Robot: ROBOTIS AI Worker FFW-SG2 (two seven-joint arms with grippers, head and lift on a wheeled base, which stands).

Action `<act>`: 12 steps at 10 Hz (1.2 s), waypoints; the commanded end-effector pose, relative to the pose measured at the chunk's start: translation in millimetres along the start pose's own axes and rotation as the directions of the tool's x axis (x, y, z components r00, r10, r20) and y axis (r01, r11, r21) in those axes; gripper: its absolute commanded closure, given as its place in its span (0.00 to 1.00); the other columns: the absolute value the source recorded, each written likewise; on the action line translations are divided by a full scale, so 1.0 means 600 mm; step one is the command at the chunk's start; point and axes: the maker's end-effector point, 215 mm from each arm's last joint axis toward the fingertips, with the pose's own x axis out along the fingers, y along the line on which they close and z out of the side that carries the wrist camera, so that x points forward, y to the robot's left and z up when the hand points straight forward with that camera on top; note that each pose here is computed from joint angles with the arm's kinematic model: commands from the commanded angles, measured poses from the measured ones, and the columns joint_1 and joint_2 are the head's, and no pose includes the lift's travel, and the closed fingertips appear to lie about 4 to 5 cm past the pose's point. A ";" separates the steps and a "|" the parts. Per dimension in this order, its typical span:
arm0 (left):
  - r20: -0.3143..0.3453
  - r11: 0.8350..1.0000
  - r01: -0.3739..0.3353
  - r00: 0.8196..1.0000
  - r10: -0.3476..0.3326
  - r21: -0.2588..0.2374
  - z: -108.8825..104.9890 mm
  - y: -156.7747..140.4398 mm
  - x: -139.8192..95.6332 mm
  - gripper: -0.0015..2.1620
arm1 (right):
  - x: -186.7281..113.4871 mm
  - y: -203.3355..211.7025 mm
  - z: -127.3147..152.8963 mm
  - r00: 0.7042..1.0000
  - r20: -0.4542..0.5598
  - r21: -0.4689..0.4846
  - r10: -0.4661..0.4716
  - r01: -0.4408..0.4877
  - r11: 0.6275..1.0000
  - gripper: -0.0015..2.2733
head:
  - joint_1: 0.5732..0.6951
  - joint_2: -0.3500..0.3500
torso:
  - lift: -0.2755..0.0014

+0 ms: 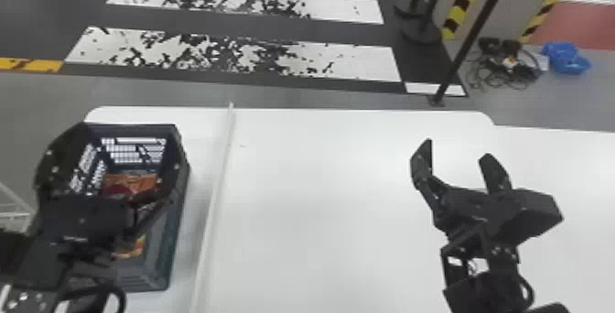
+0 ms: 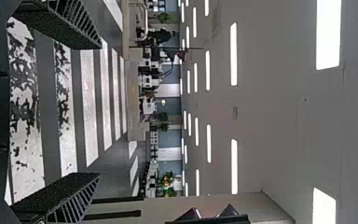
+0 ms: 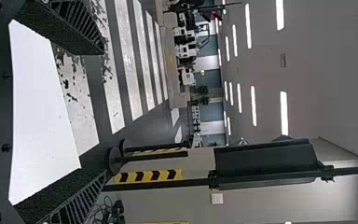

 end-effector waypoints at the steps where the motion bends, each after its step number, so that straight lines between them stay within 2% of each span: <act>1: 0.000 1.000 0.000 1.000 0.000 0.000 0.000 0.000 0.000 0.00 | 0.000 0.000 0.000 1.000 0.000 0.000 0.000 0.000 1.000 0.00 | 1.00 0.36 | 0.89; 12: 0.000 1.000 0.000 1.000 0.000 0.000 0.000 0.000 0.000 0.00 | 0.000 0.000 0.000 1.000 0.000 0.000 0.000 0.000 1.000 0.00 | 1.00 0.36 | 0.89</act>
